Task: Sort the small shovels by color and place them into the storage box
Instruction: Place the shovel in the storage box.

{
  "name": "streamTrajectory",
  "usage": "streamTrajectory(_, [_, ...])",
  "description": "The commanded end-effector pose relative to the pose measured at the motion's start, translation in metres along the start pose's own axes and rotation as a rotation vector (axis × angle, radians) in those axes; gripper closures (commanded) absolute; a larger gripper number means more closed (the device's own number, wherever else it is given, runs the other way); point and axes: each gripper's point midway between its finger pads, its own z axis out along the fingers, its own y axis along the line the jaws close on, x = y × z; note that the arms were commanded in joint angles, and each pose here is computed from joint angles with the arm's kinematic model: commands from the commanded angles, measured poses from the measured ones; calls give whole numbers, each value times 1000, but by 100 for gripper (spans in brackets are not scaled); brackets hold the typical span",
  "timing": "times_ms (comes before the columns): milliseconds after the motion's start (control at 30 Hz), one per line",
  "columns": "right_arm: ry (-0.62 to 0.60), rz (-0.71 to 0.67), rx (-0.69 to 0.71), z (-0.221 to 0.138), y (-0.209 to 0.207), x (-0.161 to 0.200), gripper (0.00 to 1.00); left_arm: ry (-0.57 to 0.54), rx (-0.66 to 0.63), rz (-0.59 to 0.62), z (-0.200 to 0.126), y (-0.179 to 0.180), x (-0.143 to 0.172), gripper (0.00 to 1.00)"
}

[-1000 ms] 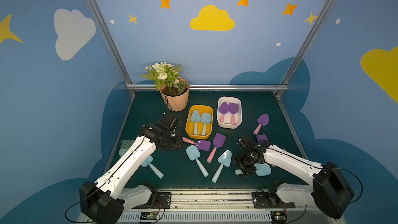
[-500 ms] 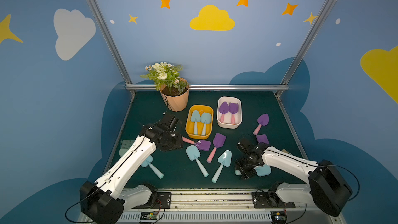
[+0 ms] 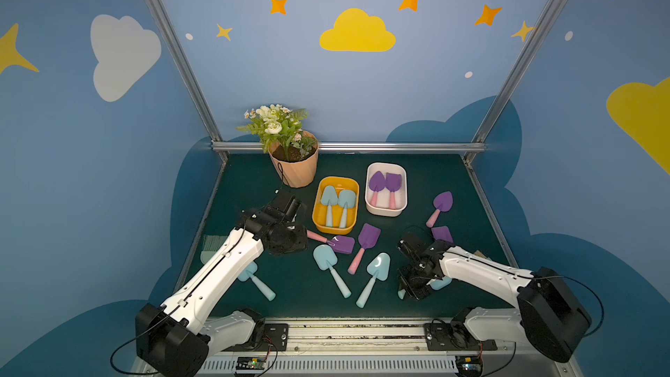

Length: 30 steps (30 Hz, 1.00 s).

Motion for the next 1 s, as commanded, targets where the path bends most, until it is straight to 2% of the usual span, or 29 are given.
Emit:
streamTrajectory(0, [-40, -14, 17, -10, -4, -2, 85, 8, 5, 9, 1, 0, 1, 51])
streamTrajectory(233, [-83, -66, -6, -27, -1, 9, 89, 7, 3, 6, 1, 1, 1, 51])
streamTrajectory(433, [-221, -208, -9, -62, 6, 15, 89, 4, 15, 5, -1, -1, 2, 52])
streamTrajectory(567, [-370, -428, 24, -100, 23, 15, 93, 3, 21, 8, -3, -2, 1, 52])
streamTrajectory(667, [-404, -659, 53, -115, 45, 24, 96, -1, 24, 9, -5, -3, 1, 51])
streamTrajectory(767, [-379, -849, 119, -118, 60, 37, 98, 2, 24, 10, -5, -3, 2, 51])
streamTrajectory(967, [-227, -1166, 202, -105, 89, 73, 100, -4, 21, 7, -6, -2, 1, 51])
